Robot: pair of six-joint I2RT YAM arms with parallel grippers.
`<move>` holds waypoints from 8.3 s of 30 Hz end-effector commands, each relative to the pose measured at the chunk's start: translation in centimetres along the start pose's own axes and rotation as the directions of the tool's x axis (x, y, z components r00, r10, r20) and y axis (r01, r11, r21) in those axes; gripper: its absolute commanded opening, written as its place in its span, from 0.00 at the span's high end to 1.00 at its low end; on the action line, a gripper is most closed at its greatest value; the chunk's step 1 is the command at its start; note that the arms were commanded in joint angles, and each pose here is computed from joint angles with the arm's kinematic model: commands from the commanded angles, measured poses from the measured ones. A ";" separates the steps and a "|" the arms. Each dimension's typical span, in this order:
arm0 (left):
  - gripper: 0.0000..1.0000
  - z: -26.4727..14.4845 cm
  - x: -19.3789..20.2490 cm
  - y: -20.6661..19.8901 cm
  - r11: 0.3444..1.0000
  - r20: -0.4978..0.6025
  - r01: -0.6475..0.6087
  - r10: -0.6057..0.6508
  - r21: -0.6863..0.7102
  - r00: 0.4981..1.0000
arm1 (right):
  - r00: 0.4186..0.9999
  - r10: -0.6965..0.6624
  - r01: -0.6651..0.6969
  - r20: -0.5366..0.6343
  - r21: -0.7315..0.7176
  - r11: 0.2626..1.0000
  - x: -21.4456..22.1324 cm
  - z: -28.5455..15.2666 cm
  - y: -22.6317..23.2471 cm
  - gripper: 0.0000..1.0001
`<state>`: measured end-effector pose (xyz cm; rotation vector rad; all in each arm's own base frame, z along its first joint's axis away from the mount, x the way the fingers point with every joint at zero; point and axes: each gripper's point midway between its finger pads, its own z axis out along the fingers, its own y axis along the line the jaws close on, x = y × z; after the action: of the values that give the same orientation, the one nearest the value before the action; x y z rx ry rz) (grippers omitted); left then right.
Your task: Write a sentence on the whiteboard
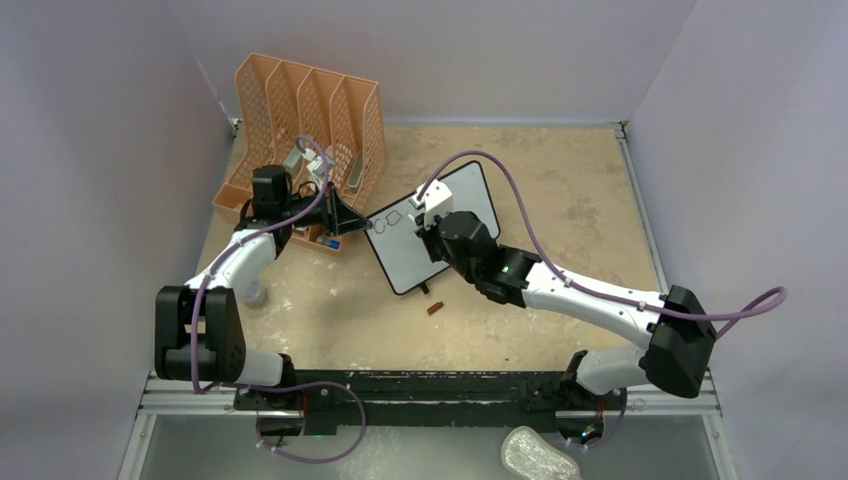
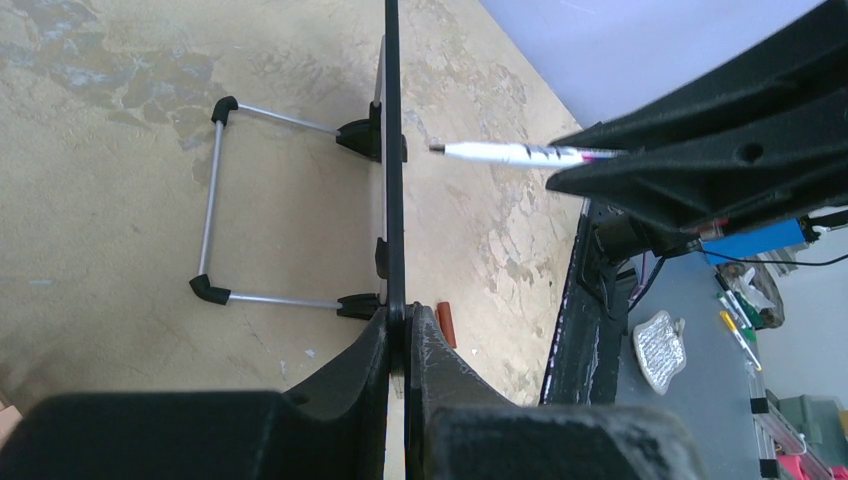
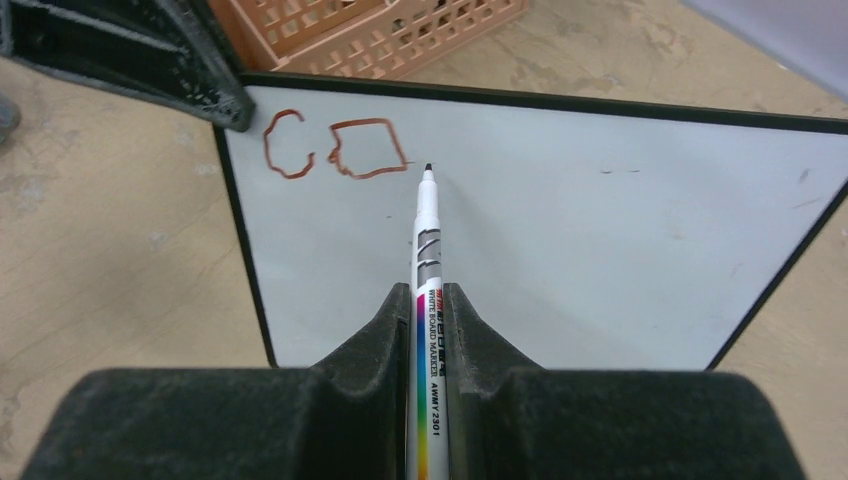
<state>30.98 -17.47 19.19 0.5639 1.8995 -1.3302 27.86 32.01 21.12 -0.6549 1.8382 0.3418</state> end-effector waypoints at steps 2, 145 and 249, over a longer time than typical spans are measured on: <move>1.00 0.2 0.1 0.1 1.000 -0.017 -0.005 0.006 0.011 1.000 | 0.998 0.000 -0.003 0.068 0.039 0.999 -2.3 -0.3 -1.7 1.00; 1.00 0.4 0.3 0.3 1.000 -0.029 0.000 0.000 0.019 1.000 | 0.997 -0.049 0.044 0.064 0.066 0.997 -2.5 1.5 -3.2 1.00; 1.00 0.5 0.4 0.4 1.000 -0.035 0.000 0.000 0.022 0.999 | 0.998 -0.035 0.034 0.060 0.021 0.999 -2.0 1.2 -4.1 1.00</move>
<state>31.16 -17.54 19.00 0.5767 1.9070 -1.3483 31.22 29.87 20.94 -0.6971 1.8067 0.3097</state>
